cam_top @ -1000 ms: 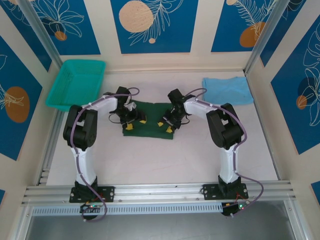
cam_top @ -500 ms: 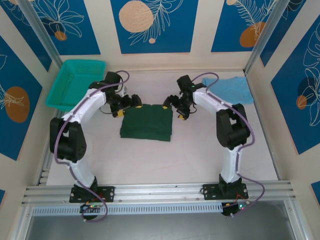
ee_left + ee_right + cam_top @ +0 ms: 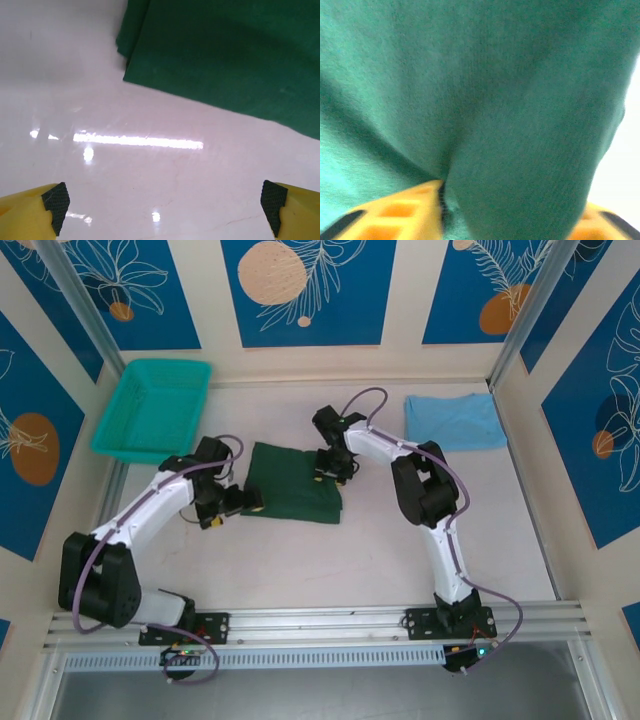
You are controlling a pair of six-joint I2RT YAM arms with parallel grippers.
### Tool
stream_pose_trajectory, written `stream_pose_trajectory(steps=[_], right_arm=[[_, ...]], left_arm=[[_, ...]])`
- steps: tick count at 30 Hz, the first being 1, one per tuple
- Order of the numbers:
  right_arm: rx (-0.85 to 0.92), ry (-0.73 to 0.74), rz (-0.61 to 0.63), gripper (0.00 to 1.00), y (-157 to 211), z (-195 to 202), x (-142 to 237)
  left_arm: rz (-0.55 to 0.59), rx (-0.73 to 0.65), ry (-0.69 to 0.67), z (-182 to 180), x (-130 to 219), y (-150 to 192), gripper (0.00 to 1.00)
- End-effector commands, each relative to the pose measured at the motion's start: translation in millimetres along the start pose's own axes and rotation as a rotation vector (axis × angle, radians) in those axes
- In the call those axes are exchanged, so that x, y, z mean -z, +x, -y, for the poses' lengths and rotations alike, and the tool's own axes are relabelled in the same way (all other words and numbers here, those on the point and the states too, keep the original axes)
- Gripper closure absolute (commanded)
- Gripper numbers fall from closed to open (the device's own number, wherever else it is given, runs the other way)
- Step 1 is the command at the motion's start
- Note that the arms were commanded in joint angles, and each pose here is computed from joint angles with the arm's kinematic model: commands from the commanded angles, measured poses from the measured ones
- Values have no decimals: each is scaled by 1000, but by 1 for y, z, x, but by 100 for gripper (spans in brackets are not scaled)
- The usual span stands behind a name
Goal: Fold and stack the t-shirts
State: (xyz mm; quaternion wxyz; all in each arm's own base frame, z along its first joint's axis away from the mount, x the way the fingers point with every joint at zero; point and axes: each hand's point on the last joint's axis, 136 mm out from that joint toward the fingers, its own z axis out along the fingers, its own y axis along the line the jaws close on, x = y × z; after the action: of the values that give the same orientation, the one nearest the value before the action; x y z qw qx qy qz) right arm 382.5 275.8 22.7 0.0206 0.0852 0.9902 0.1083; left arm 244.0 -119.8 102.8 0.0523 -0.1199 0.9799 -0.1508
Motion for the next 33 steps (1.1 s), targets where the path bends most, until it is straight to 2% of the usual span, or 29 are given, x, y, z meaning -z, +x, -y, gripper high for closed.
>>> stream_pose_trajectory(steps=[1,4,11,15,20,27,33], right_arm=[[34,144,1,81,7,30,-11],[72,212,80,91,-15,50,4],[144,219,297,100,-89,90,61],[198,214,360,100,-126,107,92],[317,284,443,100,-160,113,133],[344,364,481,100,-178,141,181],[347,299,568,100,-193,155,223]], left_arm=[[20,7,-6,-4,10,9,0],[34,3,-3,-6,17,12,0],[27,-5,-19,-15,21,25,0],[30,5,-26,-19,19,28,0],[33,-5,-56,-24,20,27,0],[22,4,-77,-29,16,27,0],[-10,19,-98,-38,9,33,0]])
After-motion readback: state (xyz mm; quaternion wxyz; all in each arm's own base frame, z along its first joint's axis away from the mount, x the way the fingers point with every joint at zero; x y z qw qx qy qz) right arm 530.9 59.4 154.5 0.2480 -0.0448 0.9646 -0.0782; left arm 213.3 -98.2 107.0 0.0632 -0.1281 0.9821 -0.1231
